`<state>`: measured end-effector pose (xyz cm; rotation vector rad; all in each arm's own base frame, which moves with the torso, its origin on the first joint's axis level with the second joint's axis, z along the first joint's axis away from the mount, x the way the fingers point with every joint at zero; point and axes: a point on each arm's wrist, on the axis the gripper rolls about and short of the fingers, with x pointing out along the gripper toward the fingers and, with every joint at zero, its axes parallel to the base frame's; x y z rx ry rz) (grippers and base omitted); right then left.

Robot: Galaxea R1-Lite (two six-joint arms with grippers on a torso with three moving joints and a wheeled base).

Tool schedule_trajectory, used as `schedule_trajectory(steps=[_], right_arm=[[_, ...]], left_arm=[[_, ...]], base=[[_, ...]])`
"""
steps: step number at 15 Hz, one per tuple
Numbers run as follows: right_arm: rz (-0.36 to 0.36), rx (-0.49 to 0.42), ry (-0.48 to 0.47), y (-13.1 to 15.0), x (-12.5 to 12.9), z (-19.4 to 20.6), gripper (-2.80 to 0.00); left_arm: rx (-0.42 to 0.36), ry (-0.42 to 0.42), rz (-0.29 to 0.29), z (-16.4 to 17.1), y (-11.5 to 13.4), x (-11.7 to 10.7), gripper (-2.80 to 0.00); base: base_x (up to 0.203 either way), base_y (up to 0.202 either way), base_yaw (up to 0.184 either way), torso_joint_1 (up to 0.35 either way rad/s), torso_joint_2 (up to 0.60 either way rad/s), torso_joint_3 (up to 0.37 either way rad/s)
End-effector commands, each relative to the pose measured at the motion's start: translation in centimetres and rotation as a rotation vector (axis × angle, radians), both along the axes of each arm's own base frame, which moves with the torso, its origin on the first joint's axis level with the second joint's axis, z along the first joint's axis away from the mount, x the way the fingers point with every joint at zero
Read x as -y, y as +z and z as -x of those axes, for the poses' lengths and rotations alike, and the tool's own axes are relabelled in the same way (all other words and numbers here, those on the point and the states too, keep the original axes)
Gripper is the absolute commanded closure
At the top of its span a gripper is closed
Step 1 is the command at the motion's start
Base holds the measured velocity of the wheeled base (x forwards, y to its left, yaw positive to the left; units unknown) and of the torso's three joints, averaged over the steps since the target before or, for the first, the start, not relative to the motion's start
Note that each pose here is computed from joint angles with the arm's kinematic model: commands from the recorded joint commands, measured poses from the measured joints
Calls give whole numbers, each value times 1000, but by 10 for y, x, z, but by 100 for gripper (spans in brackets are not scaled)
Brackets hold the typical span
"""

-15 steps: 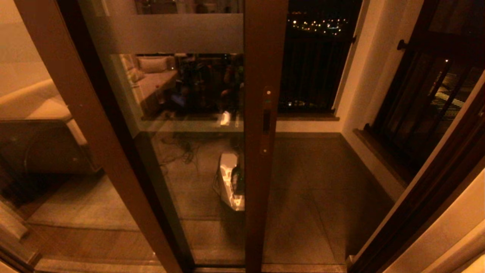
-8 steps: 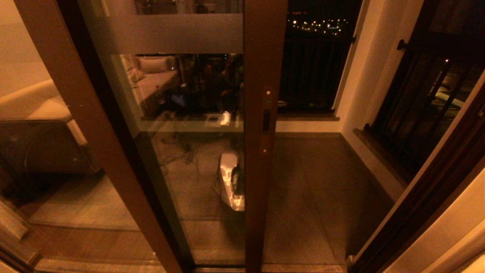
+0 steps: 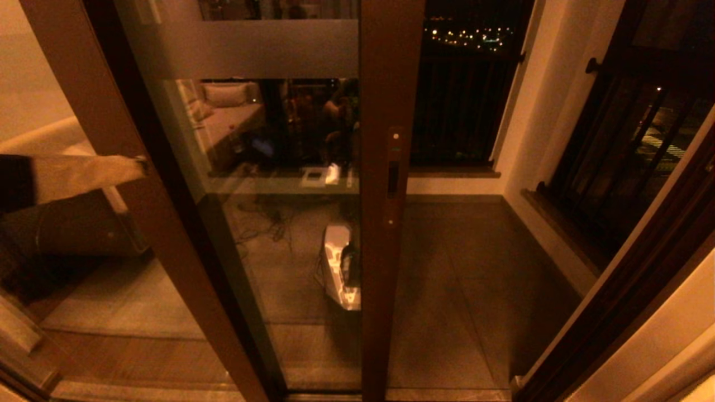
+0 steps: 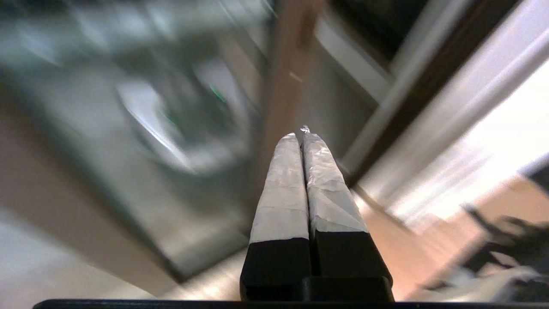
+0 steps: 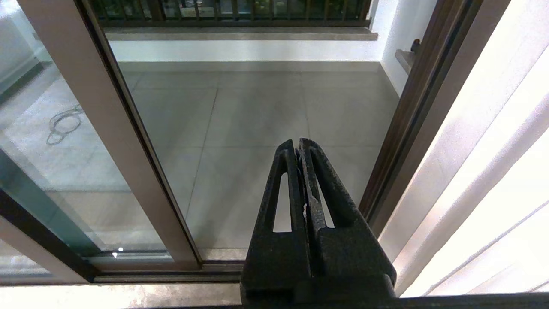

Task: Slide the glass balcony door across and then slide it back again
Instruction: Open the slid door

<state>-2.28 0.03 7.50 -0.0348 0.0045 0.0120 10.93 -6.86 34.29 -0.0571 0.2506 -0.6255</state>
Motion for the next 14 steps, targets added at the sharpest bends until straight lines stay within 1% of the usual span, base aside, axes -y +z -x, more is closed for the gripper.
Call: schedule_trajectory(steps=[1, 2, 3, 5, 6, 8, 9, 12, 13, 14], right_arm=[[0, 0, 0, 0, 0, 0, 0], [0, 0, 0, 0, 0, 0, 0], [0, 0, 0, 0, 0, 0, 0], [0, 0, 0, 0, 0, 0, 0], [0, 0, 0, 0, 0, 0, 0], [0, 0, 0, 0, 0, 0, 0], [0, 0, 0, 0, 0, 0, 0], [0, 0, 0, 0, 0, 0, 0], [0, 0, 0, 0, 0, 0, 0], [0, 0, 0, 0, 0, 0, 0]], left_arm=[[-164, -26, -35, -44, -18, 48, 0], [-204, -10, -31, -53, -22, 61, 0], [-223, 10, -37, -61, -25, 69, 0], [-230, 75, -82, -76, -34, 91, 0], [-216, 93, -99, -80, -38, 104, 0], [-159, 170, -128, -84, -45, 131, 0], [-142, 202, -144, -87, -50, 143, 0], [-125, 224, -193, -95, -64, 183, 0], [-118, 233, -199, -100, -67, 196, 0], [-108, 236, -191, -106, -68, 207, 0]], base=[[0, 0, 0, 0, 0, 0], [0, 0, 0, 0, 0, 0], [0, 0, 0, 0, 0, 0], [0, 0, 0, 0, 0, 0], [0, 0, 0, 0, 0, 0], [0, 0, 0, 0, 0, 0], [0, 0, 0, 0, 0, 0], [0, 0, 0, 0, 0, 0], [0, 0, 0, 0, 0, 0], [0, 0, 0, 0, 0, 0]])
